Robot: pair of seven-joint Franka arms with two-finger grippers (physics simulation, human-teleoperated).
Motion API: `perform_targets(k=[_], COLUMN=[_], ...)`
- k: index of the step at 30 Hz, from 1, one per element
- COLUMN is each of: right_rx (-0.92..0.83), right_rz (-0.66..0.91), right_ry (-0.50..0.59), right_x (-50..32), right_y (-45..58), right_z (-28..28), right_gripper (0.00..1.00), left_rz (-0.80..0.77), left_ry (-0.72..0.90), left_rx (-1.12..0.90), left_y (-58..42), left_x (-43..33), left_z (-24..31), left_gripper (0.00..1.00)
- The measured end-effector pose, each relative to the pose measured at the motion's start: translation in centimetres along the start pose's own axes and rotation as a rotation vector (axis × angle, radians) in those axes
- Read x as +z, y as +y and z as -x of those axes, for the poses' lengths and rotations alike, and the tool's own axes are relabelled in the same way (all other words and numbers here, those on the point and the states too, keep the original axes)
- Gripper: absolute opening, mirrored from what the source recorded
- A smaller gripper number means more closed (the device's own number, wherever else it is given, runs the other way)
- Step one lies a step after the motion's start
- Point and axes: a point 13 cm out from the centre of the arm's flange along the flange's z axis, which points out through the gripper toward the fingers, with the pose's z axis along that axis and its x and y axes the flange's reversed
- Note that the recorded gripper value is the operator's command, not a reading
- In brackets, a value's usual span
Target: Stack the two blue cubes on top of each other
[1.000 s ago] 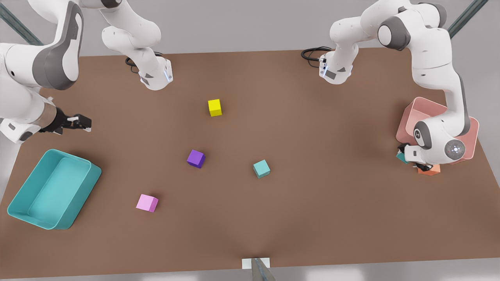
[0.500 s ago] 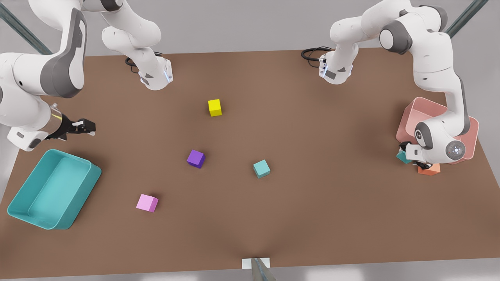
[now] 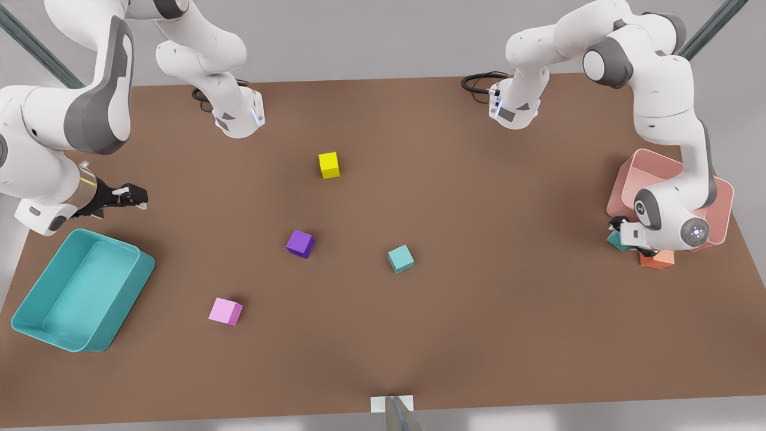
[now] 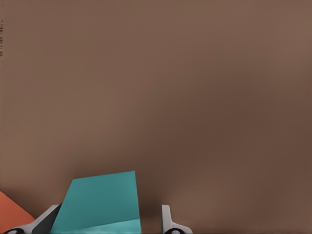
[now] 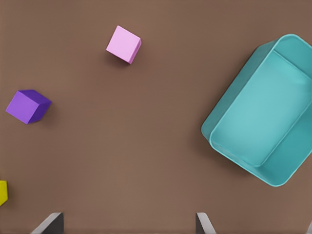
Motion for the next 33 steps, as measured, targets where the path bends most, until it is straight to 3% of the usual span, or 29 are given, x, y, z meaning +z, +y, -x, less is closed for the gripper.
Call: perform_targets(k=[7, 8, 9, 10, 19, 22, 25, 27, 33], right_rx=[-0.02, -0.023, -0.025, -0.027, -0.041, -0.045, -0.048, -0.05, -0.054], right_rz=[0.001, 0.001, 0.0, 0.001, 0.008, 0.008, 0.009, 0.009, 0.009], right_ry=[0.001, 0.001, 0.0, 0.0, -0.005, -0.006, -0.007, -0.008, -0.013], right_x=[0.4, 0.4, 0.4, 0.4, 0.4, 0.4, 0.4, 0.4, 0.3], right_y=[0.0, 0.0, 0.0, 0.0, 0.0, 0.0, 0.0, 0.0, 0.0], right_z=[0.3, 0.3, 0.4, 0.4, 0.5, 0.5, 0.6, 0.6, 0.6], right_gripper=[1.0, 1.0, 1.0, 1.0, 1.0, 1.0, 1.0, 1.0, 1.0], left_rz=[-0.003, -0.006, -0.008, -0.009, 0.018, 0.089, 0.24, 0.255, 0.117], left_ry=[0.006, 0.008, 0.009, 0.01, 0.004, -0.032, -0.104, -0.175, -0.253], left_rx=[-0.024, -0.025, -0.026, -0.026, -0.014, 0.045, 0.16, 0.191, 0.198], left_y=[0.3, 0.2, 0.2, 0.2, -0.1, -1.7, -7.3, -14.3, -39.6], left_x=[0.3, 0.4, 0.6, 0.6, -0.9, -5.9, -17.6, -23.5, -24.3], left_z=[-1.1, -1.1, -1.1, -1.1, 0.8, 7.0, 19.6, 28.2, 48.3], left_gripper=[1.0, 0.96, 0.72, 0.66, 0.66, 0.66, 0.66, 0.67, 0.67])
